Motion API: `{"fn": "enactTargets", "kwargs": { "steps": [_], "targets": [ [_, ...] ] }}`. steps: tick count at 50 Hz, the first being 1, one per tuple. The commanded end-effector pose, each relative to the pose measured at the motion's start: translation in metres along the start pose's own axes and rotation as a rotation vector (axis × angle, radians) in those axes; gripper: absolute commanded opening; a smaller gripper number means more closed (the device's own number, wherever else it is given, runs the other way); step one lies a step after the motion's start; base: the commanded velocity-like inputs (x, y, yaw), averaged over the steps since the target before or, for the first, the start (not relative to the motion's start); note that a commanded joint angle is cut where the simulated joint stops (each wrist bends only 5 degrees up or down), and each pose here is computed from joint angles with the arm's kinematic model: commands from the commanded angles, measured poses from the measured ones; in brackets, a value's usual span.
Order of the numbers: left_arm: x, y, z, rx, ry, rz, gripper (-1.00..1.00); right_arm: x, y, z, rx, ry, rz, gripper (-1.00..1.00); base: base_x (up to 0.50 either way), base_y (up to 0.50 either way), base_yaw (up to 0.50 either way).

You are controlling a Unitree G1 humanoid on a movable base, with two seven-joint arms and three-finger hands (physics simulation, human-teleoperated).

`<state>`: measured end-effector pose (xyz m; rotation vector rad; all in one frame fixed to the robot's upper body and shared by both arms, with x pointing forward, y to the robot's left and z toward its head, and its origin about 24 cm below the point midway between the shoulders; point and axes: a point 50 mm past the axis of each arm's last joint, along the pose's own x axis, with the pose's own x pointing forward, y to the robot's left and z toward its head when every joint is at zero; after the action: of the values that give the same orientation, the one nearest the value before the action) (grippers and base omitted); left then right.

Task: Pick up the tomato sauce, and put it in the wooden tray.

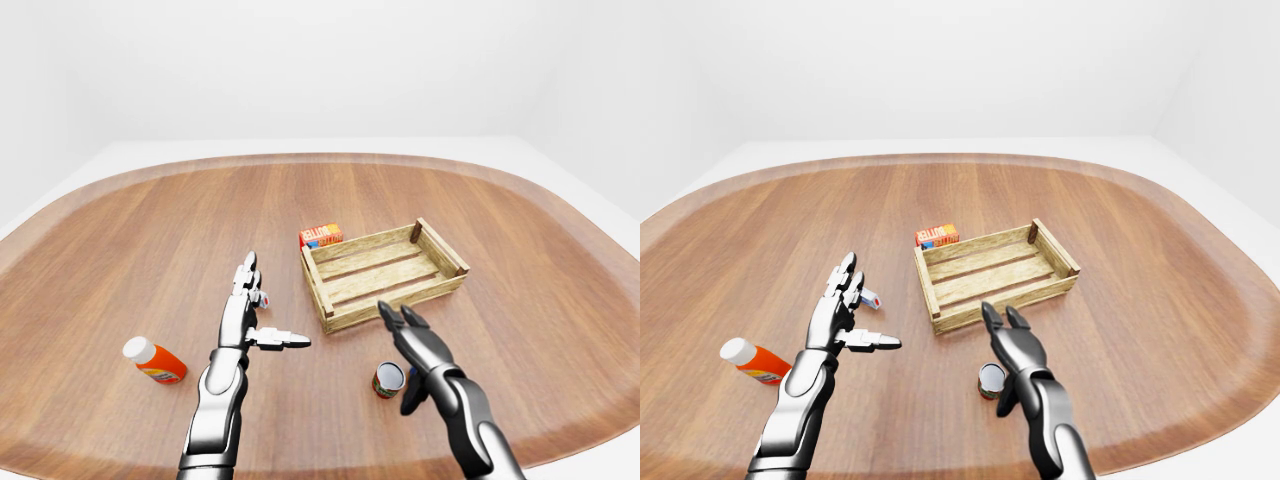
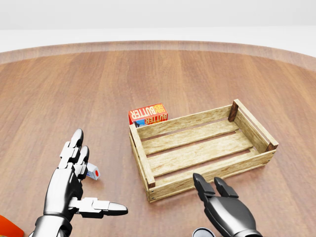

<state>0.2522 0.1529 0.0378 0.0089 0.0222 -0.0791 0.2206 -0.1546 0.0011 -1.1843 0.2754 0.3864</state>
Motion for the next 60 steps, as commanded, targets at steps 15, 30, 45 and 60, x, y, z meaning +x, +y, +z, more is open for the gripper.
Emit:
{"fn": "enactTargets", "kwargs": {
  "steps": [15, 30, 45, 60],
  "targets": [
    [0.0, 0.0, 0.0, 0.001, 0.0, 0.0, 1.0, 0.006, 0.012, -0.003, 0.0, 0.006, 0.03, 1.0, 0.0, 0.0, 0.0],
    [0.0, 0.0, 0.0, 0.002, -0.001, -0.002, 1.0, 0.008, 0.021, -0.004, -0.001, 0.007, 0.048, 1.0, 0.0, 0.0, 0.0],
    [0.0, 0.0, 0.0, -0.001, 0.0, -0.003, 1.0, 0.014, 0.026, -0.002, -0.011, -0.002, 0.067, 1.0, 0.0, 0.0, 0.0],
    [0.0, 0.0, 0.0, -0.002, 0.001, -0.002, 1.0, 0.018, 0.031, -0.002, -0.014, -0.005, 0.082, 1.0, 0.0, 0.0, 0.0]
  ]
}}
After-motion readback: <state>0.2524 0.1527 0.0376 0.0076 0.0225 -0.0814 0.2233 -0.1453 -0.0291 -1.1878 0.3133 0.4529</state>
